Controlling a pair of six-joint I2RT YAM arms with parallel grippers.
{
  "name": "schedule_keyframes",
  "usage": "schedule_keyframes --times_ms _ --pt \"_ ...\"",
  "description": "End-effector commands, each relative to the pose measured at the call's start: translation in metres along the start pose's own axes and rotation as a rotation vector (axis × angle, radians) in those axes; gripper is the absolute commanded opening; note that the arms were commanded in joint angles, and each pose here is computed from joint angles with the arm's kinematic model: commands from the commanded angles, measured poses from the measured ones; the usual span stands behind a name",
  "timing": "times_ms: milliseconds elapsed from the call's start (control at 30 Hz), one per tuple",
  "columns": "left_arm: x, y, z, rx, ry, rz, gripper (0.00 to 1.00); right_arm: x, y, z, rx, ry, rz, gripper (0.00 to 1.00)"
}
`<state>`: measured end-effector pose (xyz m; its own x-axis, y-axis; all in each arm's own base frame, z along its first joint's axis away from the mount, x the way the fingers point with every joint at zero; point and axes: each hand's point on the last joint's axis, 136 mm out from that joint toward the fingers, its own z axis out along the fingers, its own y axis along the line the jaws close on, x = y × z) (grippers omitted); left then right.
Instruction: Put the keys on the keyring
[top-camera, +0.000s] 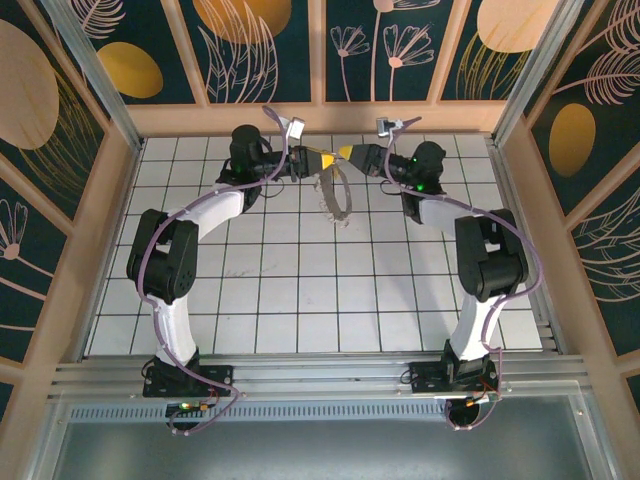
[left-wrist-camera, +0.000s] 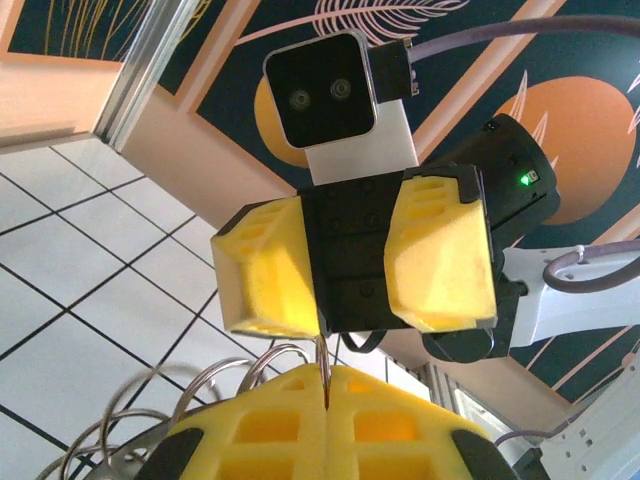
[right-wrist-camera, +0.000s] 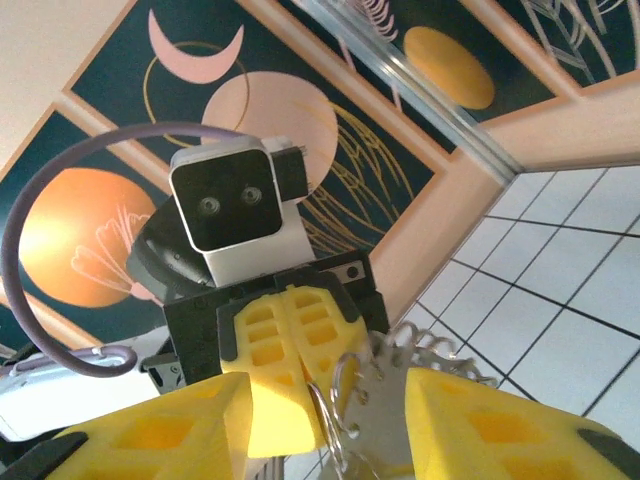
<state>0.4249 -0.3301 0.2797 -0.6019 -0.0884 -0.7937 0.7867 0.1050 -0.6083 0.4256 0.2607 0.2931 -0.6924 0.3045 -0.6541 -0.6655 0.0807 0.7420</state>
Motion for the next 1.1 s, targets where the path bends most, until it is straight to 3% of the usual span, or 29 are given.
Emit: schedule_keyframes --times_ms 0,367,600,1067 --pt "-0.023 -0.031 -0.004 0.044 -0.066 0.085 0.0 -0.012 0.025 -0.015 -0.014 -0.055 -0.109 0.46" --pt "-0.027 -0.051 -0.009 0.078 -0.074 0.101 0.0 0.008 0.016 -0.031 0.101 -0.108 -0.162 0.46" --pt "-0.025 -0.057 -0.009 0.089 -0.07 0.103 0.0 0.032 0.01 -0.025 0.235 -0.116 -0.241 0.47" --pt "-0.024 -0.069 -0.004 0.109 -0.062 0.115 0.0 0.045 0.017 -0.002 0.347 -0.104 -0.38 0.54"
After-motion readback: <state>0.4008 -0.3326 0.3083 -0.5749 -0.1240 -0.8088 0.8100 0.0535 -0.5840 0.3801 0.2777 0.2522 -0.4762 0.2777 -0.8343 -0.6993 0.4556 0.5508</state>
